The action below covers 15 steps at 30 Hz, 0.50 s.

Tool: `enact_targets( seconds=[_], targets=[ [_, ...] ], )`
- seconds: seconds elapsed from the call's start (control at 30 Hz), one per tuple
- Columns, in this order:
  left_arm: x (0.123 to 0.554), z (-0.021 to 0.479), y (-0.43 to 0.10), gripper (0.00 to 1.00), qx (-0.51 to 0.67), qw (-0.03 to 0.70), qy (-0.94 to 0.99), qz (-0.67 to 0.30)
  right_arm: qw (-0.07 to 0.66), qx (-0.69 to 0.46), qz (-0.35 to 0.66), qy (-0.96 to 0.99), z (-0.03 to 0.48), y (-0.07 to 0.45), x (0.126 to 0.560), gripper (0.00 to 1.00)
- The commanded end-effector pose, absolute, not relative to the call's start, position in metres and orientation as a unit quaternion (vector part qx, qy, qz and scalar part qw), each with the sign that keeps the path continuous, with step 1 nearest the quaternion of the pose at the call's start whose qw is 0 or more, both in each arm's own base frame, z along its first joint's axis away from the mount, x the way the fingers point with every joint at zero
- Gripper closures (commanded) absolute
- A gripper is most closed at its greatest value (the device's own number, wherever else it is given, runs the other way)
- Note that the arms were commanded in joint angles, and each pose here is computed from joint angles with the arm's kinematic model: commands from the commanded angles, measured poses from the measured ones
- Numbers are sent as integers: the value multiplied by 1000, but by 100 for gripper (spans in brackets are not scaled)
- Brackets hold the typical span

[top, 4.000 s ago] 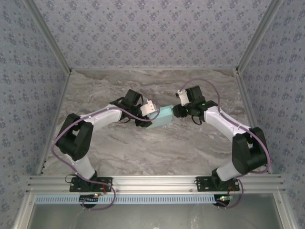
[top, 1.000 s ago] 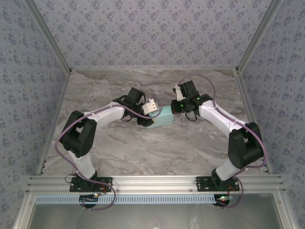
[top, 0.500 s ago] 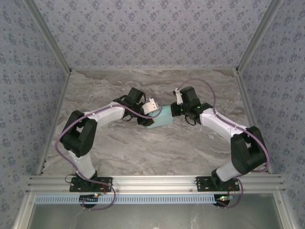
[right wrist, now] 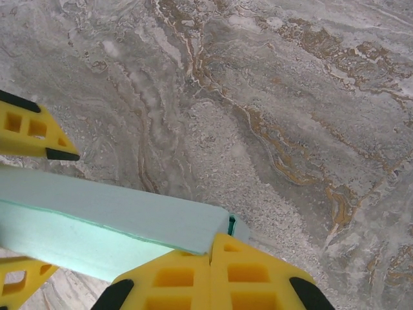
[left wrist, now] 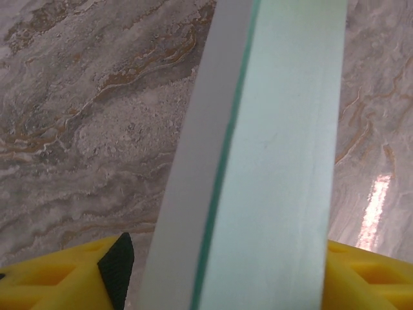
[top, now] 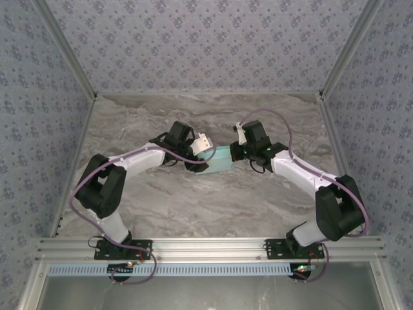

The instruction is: Fold the paper box

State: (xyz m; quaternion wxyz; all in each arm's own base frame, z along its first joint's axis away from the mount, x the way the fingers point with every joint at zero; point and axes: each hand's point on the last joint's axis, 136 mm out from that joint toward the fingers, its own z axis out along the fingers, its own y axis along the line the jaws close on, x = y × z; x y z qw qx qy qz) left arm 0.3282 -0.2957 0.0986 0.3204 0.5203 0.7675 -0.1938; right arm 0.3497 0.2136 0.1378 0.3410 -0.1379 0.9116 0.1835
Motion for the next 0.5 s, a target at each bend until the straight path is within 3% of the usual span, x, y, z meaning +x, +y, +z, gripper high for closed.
enact_targets(
  seconds=[0.0, 0.07, 0.33, 0.47],
  targets=[
    [342, 150, -290, 20, 447, 398, 767, -231, 304, -129, 174, 928, 120, 210, 328, 100],
    [341, 167, -280, 1, 411, 414, 774, -246, 311, -122, 167, 928, 121, 207, 328, 100],
    [327, 196, -241, 1, 292, 483, 791, -236, 320, -107, 150, 929, 125, 207, 327, 100],
    [324, 189, -220, 12, 217, 499, 810, -218, 322, -95, 126, 934, 123, 202, 326, 100]
  ],
)
